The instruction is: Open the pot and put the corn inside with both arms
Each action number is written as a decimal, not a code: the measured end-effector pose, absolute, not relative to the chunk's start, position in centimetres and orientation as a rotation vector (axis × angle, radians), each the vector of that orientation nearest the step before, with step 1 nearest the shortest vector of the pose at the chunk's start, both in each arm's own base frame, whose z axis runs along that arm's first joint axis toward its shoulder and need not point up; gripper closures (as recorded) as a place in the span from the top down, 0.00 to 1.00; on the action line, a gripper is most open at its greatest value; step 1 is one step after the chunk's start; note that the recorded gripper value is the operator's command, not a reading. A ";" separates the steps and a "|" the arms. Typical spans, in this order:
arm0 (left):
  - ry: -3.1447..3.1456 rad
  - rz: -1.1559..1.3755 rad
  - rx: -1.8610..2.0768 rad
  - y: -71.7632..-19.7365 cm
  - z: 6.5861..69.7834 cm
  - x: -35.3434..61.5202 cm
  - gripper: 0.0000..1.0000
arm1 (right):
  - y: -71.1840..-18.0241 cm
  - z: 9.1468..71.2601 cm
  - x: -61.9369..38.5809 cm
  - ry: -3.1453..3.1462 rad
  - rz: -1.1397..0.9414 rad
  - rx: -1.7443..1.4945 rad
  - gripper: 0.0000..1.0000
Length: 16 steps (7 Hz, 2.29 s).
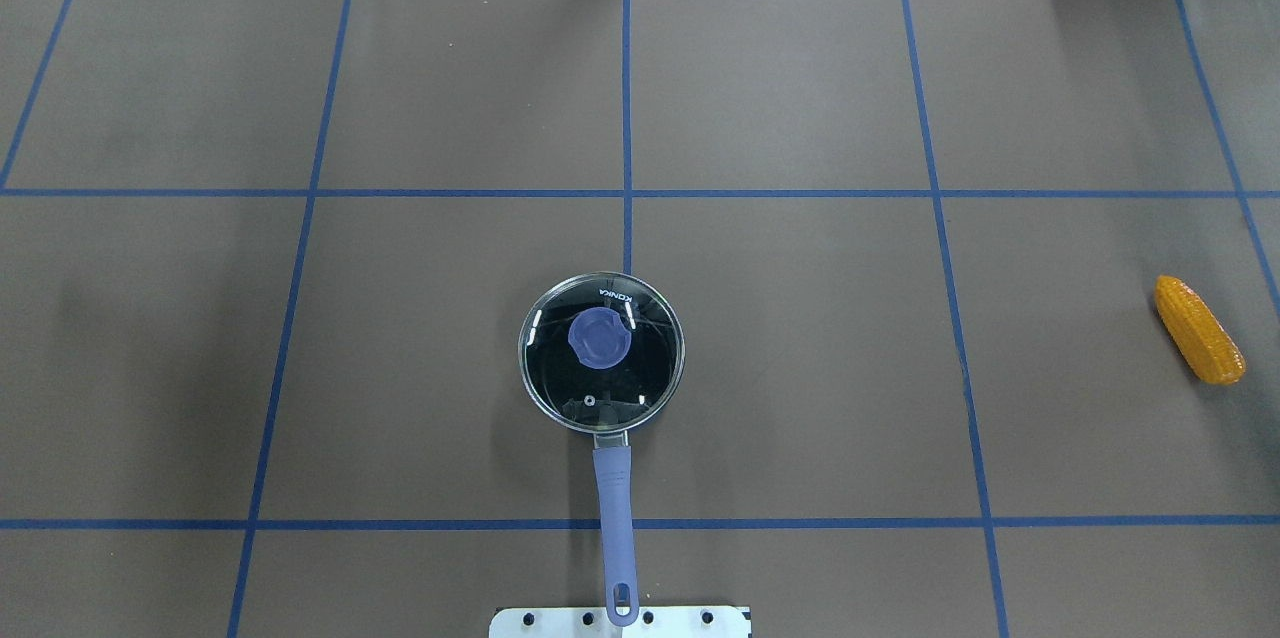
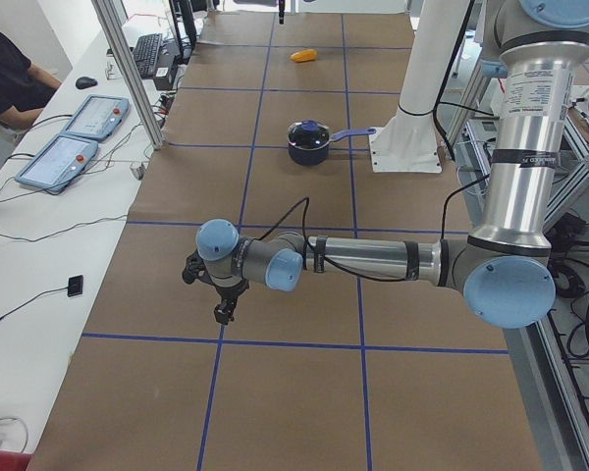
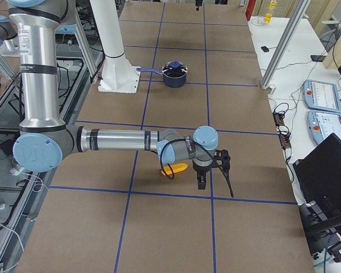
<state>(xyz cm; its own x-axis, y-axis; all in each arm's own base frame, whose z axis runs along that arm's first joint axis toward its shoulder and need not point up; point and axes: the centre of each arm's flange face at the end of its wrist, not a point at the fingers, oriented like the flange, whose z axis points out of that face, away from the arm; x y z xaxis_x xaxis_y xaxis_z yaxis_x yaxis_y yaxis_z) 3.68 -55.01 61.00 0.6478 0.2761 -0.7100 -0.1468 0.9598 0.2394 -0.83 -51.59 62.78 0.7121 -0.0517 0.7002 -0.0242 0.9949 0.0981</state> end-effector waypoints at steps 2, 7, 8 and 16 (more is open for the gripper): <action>0.860 0.165 0.161 -57.9 54.7 7.7 1.00 | -51.8 61.1 -1.1 -0.795 -0.040 0.153 1.00; 0.862 0.073 0.028 -61.0 28.0 28.0 1.00 | -50.8 58.9 -8.7 -0.808 -0.123 0.107 1.00; 0.866 0.061 0.016 -59.8 23.9 31.5 1.00 | -50.1 58.9 -10.1 -0.808 -0.127 0.084 1.00; 0.945 0.072 0.024 -50.8 11.9 41.7 1.00 | -41.9 66.3 -14.3 -0.684 -0.339 -0.029 1.00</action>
<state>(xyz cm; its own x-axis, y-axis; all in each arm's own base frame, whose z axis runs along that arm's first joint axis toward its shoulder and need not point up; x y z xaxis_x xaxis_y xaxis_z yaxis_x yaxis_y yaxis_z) 41.66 -50.83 11.90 0.5839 0.0721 -0.8086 -0.0507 0.9973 0.0523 -14.29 -41.95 66.32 0.7227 -0.2972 0.6240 0.3162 0.9450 0.0839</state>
